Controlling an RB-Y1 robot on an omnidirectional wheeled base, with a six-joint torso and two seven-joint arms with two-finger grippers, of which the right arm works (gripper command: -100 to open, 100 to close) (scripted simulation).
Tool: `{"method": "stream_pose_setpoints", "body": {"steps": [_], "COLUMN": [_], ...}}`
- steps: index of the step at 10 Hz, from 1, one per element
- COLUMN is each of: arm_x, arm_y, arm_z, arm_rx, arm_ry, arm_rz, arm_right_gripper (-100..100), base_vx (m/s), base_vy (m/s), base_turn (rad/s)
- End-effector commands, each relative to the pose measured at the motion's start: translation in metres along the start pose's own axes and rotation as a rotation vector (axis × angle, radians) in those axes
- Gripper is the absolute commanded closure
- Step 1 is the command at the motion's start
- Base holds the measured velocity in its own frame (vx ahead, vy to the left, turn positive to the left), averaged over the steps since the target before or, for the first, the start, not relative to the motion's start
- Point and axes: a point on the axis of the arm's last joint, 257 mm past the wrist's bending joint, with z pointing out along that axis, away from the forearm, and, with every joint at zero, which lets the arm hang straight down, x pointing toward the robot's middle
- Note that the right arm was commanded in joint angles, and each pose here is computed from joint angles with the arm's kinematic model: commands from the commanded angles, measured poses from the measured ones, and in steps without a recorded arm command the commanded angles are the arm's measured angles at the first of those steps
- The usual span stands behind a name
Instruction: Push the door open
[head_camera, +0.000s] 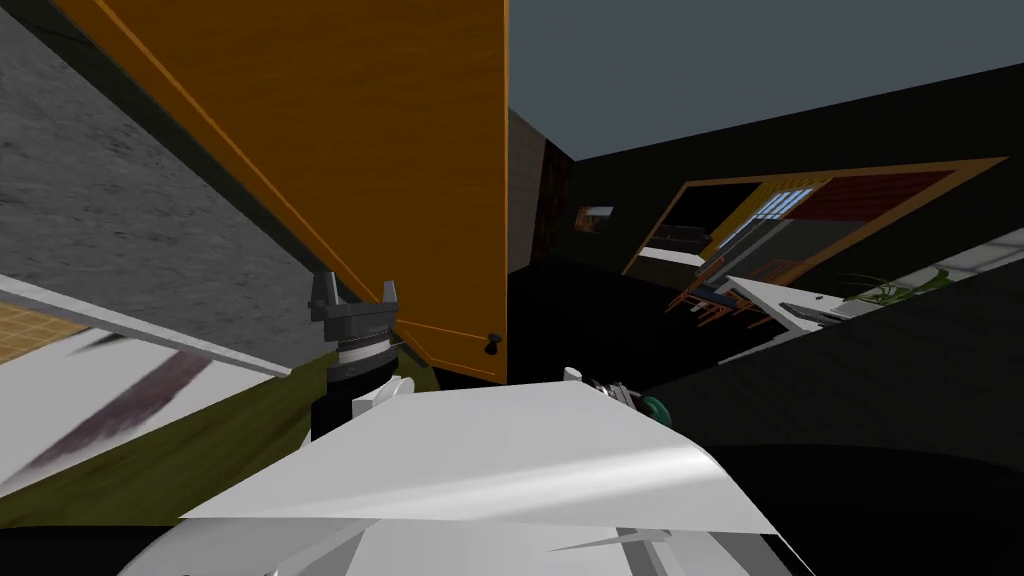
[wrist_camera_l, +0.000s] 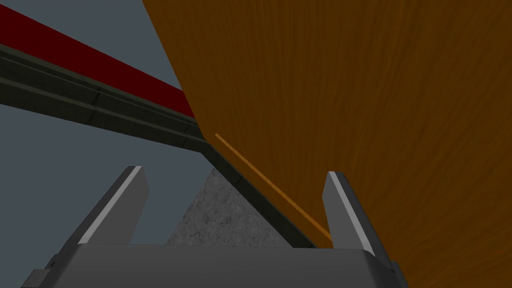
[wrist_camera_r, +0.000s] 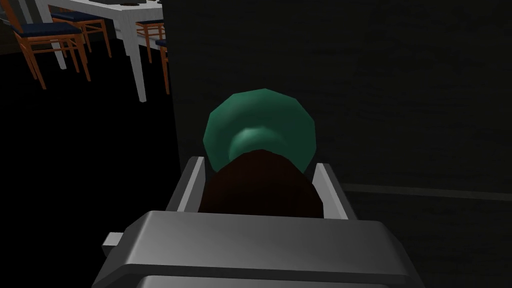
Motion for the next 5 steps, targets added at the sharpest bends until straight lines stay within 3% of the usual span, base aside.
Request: {"method": "stream_pose_setpoints", "body": {"steps": [1, 3, 5], "arm_x": [0.004, 0.011, 0.017], "arm_y": [-0.001, -0.002, -0.001], "arm_z": [0.0059, 0.0164, 0.0252], "arm_rx": [-0.007, -0.023, -0.042], "arm_ry": [0.011, 0.03, 0.045], "arm_rz": [0.005, 0.016, 0.026], "arm_right_gripper": [100, 100, 100], "base_vx": [-0.128, -0.223, -0.166], "base_vy": [-0.013, -0.006, -0.028], "base_turn": [0.117, 0.185, 0.096]}}
